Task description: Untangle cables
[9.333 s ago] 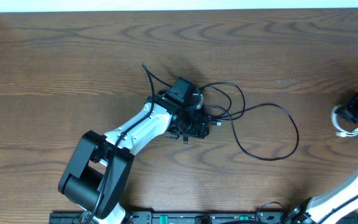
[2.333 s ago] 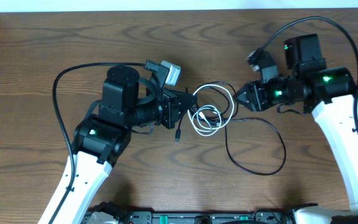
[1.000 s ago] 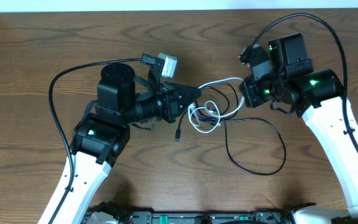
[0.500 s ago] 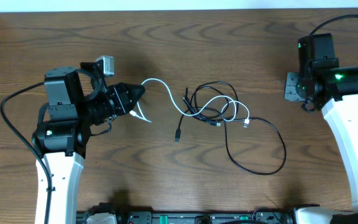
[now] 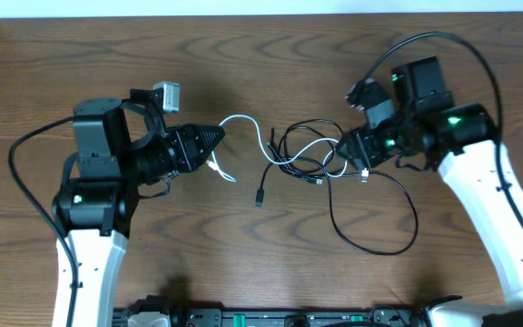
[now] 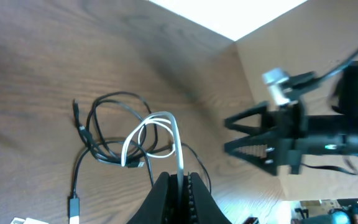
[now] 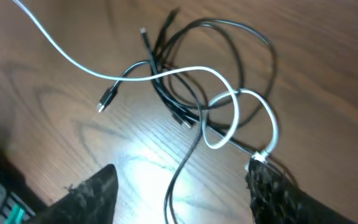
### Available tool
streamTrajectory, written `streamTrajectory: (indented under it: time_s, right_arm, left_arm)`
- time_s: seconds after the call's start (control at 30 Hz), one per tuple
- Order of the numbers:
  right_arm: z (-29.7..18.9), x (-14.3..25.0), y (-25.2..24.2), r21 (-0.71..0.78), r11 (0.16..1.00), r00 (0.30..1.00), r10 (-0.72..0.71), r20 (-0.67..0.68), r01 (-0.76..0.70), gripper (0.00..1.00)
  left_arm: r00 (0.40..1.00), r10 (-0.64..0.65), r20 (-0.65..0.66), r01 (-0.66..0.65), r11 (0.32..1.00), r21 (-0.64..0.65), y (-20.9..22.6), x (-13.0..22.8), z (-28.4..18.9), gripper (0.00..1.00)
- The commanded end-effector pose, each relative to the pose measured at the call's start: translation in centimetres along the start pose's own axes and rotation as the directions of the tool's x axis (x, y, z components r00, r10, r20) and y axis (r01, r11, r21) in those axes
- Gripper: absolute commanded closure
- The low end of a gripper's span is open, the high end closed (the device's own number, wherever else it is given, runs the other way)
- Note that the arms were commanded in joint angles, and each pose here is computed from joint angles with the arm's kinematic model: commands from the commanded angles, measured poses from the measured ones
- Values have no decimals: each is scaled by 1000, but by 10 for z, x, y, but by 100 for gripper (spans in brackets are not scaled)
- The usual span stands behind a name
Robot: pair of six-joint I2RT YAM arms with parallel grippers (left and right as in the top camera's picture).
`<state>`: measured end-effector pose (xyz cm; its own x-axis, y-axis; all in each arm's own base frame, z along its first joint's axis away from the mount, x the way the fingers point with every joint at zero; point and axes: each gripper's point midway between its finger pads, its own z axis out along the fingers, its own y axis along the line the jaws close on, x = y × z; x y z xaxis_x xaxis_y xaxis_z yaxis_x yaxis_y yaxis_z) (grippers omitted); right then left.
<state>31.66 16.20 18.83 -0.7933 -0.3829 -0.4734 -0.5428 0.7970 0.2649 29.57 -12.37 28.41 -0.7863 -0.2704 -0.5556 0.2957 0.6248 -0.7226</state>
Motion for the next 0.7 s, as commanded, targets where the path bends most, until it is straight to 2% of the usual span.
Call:
streamTrajectory:
  time_s: [0.0,0.17,0.2,0.47,0.63,0.67]
  right_arm:
    - [25,4,33,-151,980,991,-131,-12,128,30]
    - [42,-16,65,-189,942,961,-267,70,276,20]
    - [45,-23,79,-193,916,935,-336,112,352,19]
    - [53,-39,116,-202,855,874,-439,209,477,13]
    - [63,-40,122,-210,846,867,-451,211,491,33]
    - [65,-40,120,-204,849,869,-450,203,488,42]
  left_arm:
    - [993,105,60,-108,993,48,-30,-8,-18,93]
    - [980,155,125,-164,984,68,-52,-9,-36,93]
    - [978,148,146,-162,983,83,-60,-9,-42,93]
    - [977,146,154,-182,948,260,-100,-12,-53,93]
    - [979,146,140,-185,928,325,-113,-10,-57,93]
    - [978,152,142,-191,924,330,-114,-10,-58,92]
